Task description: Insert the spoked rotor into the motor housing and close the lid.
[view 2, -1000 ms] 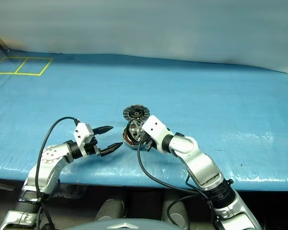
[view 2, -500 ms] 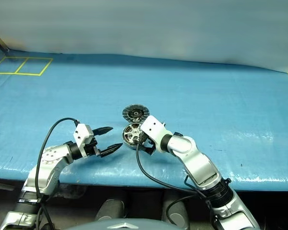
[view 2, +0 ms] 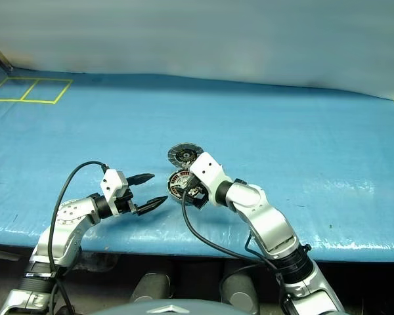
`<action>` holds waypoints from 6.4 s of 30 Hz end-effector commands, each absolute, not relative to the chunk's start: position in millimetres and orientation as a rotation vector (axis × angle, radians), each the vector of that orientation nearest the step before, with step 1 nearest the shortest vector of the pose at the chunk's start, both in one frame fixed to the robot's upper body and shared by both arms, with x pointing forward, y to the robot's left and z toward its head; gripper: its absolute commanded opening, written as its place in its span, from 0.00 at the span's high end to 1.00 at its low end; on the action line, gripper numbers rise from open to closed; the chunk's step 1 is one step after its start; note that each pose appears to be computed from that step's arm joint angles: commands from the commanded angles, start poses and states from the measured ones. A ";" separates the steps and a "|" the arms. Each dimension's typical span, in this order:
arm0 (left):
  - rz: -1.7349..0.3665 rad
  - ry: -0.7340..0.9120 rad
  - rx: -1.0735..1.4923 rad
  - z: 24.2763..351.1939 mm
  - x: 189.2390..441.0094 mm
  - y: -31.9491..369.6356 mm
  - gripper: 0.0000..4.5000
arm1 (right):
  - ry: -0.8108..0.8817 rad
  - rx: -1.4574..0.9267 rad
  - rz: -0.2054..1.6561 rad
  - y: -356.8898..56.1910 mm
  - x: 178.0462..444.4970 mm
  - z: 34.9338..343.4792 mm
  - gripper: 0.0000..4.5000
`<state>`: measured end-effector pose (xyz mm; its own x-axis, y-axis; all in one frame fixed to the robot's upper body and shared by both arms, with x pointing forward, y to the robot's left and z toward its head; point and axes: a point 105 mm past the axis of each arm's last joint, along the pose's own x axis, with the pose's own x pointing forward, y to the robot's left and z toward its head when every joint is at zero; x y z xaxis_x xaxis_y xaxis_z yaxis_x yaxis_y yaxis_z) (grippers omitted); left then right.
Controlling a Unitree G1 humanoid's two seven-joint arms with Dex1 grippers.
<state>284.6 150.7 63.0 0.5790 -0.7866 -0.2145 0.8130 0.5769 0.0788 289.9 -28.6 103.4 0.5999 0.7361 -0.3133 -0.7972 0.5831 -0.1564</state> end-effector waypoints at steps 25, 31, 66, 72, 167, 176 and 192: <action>-0.933 0.113 0.191 71.4 286.0 151.7 0.00 | 0.255 -0.307 0.690 -65.9 309.2 104.6 0.99; -0.933 0.113 0.186 70.1 285.8 150.6 0.00 | 0.233 -0.316 0.397 -112.1 341.9 116.9 0.99; -0.921 0.118 0.169 72.2 277.4 164.8 0.00 | 0.127 -0.101 0.982 -12.1 336.5 154.1 0.99; -0.927 0.124 0.168 71.7 277.9 164.1 0.00 | 0.158 -0.110 0.996 -13.3 319.7 144.0 0.99; -0.918 0.137 0.185 72.3 280.7 161.5 0.00 | 0.241 -0.175 0.932 -6.5 291.7 83.2 0.32; -0.922 0.139 0.181 71.6 280.3 159.7 0.00 | 0.291 -0.235 0.878 -7.3 294.6 71.4 0.32; -0.917 0.133 0.160 74.0 281.5 158.9 0.00 | 0.420 -0.245 0.810 -20.6 297.1 40.7 0.32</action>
